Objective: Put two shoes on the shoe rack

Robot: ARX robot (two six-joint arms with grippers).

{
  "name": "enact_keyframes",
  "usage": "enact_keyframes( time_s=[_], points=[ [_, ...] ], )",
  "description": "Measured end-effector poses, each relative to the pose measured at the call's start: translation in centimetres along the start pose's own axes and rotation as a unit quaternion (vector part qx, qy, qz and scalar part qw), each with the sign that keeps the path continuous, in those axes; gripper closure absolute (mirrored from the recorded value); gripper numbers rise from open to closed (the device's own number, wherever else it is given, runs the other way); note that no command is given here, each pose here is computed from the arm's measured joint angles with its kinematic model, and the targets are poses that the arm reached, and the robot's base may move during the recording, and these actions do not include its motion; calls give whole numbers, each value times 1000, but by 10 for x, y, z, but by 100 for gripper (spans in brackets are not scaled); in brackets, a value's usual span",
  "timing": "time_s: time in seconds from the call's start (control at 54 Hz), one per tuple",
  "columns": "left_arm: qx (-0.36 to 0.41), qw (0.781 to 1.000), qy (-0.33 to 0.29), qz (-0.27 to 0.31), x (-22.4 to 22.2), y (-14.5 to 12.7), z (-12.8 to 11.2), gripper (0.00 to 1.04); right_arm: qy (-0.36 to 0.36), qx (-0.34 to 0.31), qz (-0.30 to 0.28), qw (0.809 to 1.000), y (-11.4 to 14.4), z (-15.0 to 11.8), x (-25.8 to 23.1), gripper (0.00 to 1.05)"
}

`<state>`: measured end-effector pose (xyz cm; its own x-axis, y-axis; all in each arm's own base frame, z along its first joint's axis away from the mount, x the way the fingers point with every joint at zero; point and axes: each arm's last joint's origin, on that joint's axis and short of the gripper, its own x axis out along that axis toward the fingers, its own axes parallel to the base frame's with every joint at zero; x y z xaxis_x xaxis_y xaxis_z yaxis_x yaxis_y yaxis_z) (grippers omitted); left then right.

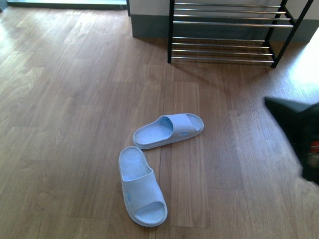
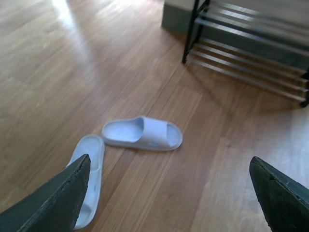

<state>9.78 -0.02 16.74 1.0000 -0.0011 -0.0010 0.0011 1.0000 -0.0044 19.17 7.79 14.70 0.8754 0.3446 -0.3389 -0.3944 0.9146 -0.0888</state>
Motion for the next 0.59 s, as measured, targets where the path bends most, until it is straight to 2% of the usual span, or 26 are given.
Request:
enact_keyframes(
  time_s=[0.056,0.148,0.334,0.445,0.593],
  points=[
    [0,1000,0,0,0,0,0,9,43,-12,39,998,12,-9,28,9],
    [0,1000,0,0,0,0,0,9,93,-28,72,993,23,-22,61,9],
    [0,1000,0,0,0,0,0,9,176,-40,98,979,43,-51,115,9],
    [0,1000,0,0,0,0,0,9,230,-48,127,964,65,-85,160,9],
    [0,1000,0,0,0,0,0,9,284,-61,200,936,82,-133,192,9]
  ],
)
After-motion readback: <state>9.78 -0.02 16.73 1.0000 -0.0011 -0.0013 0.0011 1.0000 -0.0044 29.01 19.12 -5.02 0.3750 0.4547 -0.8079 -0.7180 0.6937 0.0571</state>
